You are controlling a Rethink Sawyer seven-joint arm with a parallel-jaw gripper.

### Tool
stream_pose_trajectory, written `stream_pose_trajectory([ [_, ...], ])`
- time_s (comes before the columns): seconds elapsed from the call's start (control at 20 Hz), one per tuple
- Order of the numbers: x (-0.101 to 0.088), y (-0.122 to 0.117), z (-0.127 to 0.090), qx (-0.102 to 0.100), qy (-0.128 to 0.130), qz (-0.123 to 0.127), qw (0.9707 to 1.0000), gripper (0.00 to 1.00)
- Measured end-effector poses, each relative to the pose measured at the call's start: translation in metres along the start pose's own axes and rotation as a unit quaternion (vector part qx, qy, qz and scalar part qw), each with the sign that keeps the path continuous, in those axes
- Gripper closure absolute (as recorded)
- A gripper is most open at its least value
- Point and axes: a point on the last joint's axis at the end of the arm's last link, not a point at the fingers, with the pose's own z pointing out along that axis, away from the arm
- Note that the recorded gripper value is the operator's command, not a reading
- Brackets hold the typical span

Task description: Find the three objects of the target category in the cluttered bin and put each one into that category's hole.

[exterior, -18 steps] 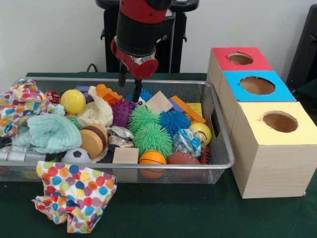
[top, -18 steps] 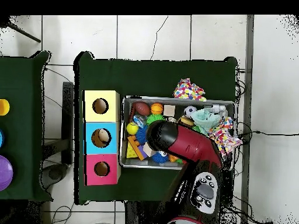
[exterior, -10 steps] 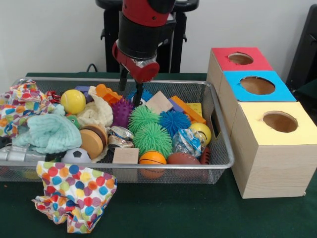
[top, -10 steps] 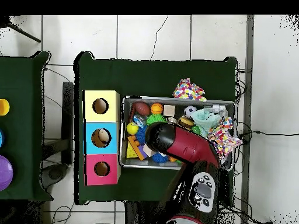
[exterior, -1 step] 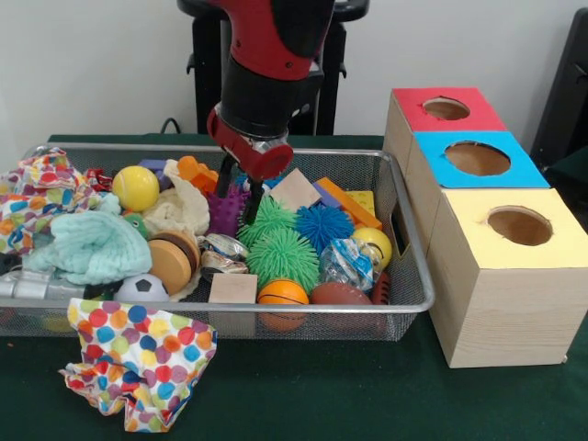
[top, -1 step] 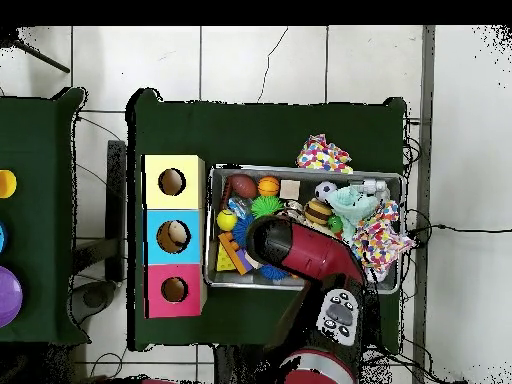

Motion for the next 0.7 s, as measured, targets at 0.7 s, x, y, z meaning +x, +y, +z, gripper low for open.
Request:
stream_pose_trajectory([
  [0.7,0.023,0.005,0.022,0.007,0.021,-0.012,0.9997,0.00],
])
